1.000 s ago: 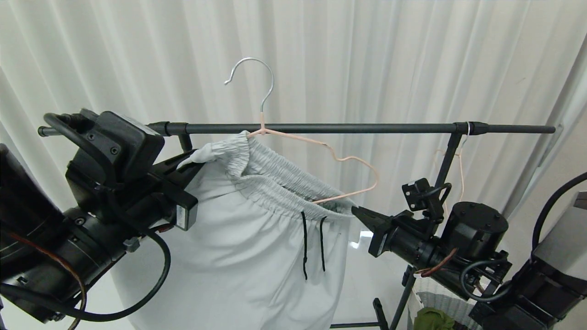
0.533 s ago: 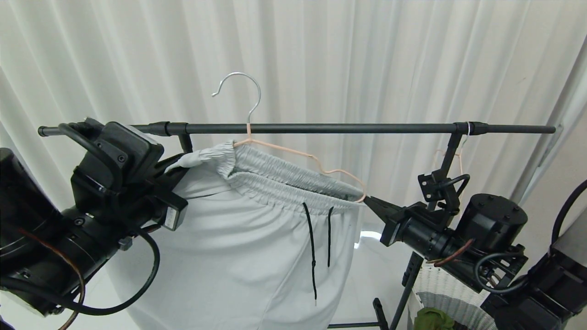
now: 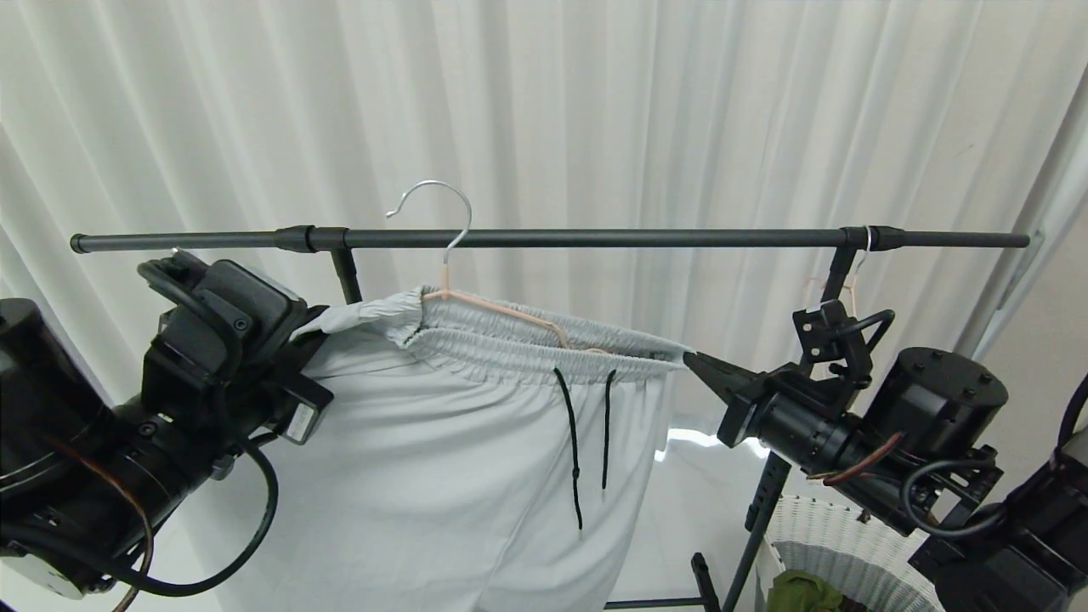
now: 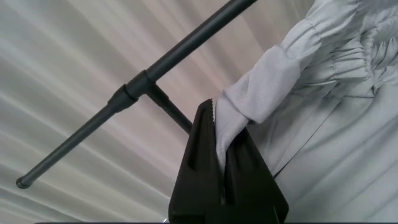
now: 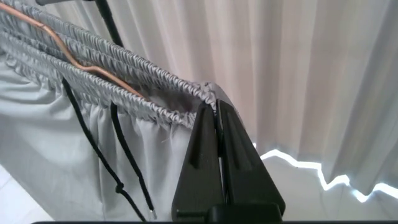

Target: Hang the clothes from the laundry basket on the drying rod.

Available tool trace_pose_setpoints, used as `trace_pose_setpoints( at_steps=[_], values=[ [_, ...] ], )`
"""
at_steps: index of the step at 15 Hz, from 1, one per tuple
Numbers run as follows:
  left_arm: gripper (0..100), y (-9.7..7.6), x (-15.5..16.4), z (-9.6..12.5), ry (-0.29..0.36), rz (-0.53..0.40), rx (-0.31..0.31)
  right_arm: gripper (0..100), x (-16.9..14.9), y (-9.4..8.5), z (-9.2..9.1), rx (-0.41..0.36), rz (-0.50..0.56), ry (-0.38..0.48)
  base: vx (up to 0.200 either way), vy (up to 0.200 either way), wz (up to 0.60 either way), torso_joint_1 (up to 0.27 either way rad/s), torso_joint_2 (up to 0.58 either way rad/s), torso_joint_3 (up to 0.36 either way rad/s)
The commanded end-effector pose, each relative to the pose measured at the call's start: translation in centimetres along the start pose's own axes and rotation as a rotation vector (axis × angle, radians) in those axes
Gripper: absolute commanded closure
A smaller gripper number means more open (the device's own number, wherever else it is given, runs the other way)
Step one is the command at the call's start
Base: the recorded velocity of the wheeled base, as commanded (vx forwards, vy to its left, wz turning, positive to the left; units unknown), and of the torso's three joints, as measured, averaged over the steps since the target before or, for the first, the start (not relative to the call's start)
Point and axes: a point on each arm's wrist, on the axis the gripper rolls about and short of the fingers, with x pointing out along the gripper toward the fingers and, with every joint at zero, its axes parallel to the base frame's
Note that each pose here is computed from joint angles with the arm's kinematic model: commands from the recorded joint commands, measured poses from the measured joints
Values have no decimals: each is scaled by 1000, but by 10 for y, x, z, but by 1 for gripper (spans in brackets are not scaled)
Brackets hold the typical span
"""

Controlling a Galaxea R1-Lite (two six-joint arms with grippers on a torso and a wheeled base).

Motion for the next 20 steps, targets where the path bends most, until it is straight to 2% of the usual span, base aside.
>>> trace_pose_setpoints(
  at_steps=[1, 4, 6, 7, 9, 11, 13, 16, 19, 20],
  values=[
    [100, -2, 2, -3, 15, -7, 3, 100, -5, 6, 13, -13, 35, 2, 0, 0, 0, 0, 0, 0],
    [100, -2, 4, -1, 37, 25, -8, 100, -21, 21, 32, -42, 133, 46, 0, 0, 0, 0, 0, 0],
    [100, -3, 5, -1, 40, 25, -22, 100, -28, 33, 36, -60, 172, 79, 0, 0, 0, 0, 0, 0],
    [100, -6, 5, 1, 29, 12, -47, 0, -31, 41, 35, -65, 197, 97, 0, 0, 0, 0, 0, 0],
    [100, -10, 4, 4, 16, -4, -94, 0, -31, 50, 34, -79, 228, 106, 0, 0, 0, 0, 0, 0],
    [100, -11, 4, 4, 16, -15, -122, 0, -31, 50, 34, -95, 231, 104, 0, 0, 0, 0, 0, 0],
    [100, -14, 4, 5, -3, -48, -178, 0, -31, 50, 35, -100, 233, 101, 0, 0, 0, 0, 0, 0],
    [100, -19, 3, 6, -72, -178, -241, 0, -29, 49, 40, -159, 240, 98, 0, 0, 0, 0, 0, 0],
    [100, -23, -3, 0, -101, -303, -329, 0, -28, 52, 51, -178, 252, 106, 0, 0, 0, 0, 0, 0],
    [100, -23, -5, -1, -118, -330, -339, 0, -27, 53, 55, -191, 254, 112, 0, 0, 0, 0, 0, 0]
  ],
)
